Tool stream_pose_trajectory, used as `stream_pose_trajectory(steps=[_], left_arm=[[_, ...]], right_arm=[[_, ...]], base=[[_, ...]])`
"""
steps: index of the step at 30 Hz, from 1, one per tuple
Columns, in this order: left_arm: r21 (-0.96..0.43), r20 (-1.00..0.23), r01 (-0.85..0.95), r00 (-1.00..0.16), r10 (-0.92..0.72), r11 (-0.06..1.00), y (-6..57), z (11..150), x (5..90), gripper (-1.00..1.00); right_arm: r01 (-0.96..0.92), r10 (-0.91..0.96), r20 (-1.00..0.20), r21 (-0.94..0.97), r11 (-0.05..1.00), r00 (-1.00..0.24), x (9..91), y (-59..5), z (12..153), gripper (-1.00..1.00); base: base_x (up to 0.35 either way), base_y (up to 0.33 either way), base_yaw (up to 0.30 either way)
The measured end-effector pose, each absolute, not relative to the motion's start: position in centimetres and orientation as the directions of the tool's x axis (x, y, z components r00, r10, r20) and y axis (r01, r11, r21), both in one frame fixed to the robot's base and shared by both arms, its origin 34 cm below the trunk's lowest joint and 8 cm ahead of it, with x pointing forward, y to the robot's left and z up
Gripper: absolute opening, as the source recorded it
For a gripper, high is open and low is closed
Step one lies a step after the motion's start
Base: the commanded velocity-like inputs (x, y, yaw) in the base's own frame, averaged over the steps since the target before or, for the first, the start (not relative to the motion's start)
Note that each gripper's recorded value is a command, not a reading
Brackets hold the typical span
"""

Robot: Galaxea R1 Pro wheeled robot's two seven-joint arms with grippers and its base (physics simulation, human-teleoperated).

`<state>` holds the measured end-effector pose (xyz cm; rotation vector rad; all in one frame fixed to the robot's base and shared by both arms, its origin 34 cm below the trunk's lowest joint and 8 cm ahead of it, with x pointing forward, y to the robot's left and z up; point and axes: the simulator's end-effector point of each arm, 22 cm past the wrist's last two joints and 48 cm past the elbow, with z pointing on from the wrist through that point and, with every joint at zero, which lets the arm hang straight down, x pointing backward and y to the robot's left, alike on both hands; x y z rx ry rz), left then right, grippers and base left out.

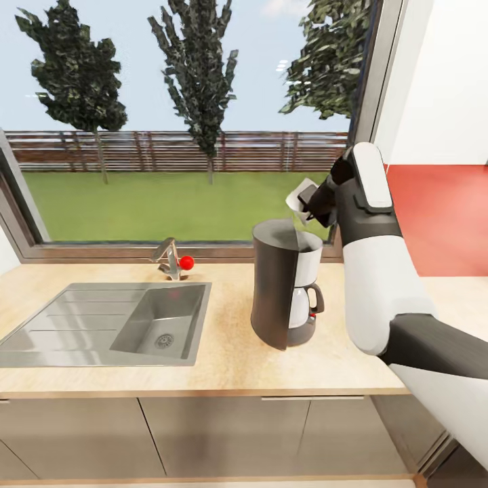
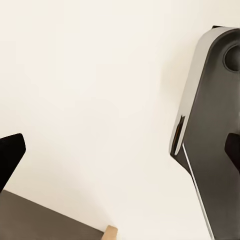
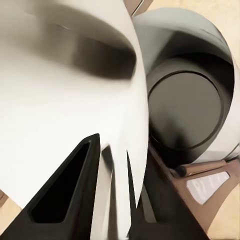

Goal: Set up a coffee station on the kitchen countertop: keep the coffee maker on the countertop, move the bottle of coffee from the kitchen shelf to the counter next to the coffee maker, place a paper coffee filter on top of the coffee maker, put the saucer next to the coffee maker with the coffee cup on the saucer, and place the electric kettle next to the coffee maker.

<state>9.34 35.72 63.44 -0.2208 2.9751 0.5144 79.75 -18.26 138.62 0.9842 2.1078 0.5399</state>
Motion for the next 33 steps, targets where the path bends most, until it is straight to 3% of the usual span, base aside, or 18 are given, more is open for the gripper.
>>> stream_pose_trajectory(steps=[5,7,24,33], left_arm=[[0.325,-0.136,-0.162,-0.983,-0.124,0.932,35.7,63.4,9.3,1.00],[0.325,-0.136,-0.162,-0.983,-0.124,0.932,35.7,63.4,9.3,1.00],[0.325,-0.116,-0.157,-0.985,-0.125,0.933,35.5,63.5,8.2,1.00],[0.324,-0.113,-0.156,-0.986,-0.126,0.933,35.5,63.5,8.1,1.00]], right_arm=[[0.487,0.787,-0.425,0.623,0.612,-0.447,79.6,-17.9,139.1,-1.00],[0.571,0.773,-0.389,0.523,0.633,-0.501,79.1,-17.7,137.9,-1.00],[0.571,0.783,-0.374,0.539,0.619,-0.496,79.1,-17.7,138.2,-1.00],[0.569,0.784,-0.375,0.543,0.618,-0.494,79.1,-17.7,138.3,-1.00]], base=[[0.000,0.000,0.000],[0.000,0.000,0.000],[0.004,0.000,0.000],[0.064,-0.163,0.000]])
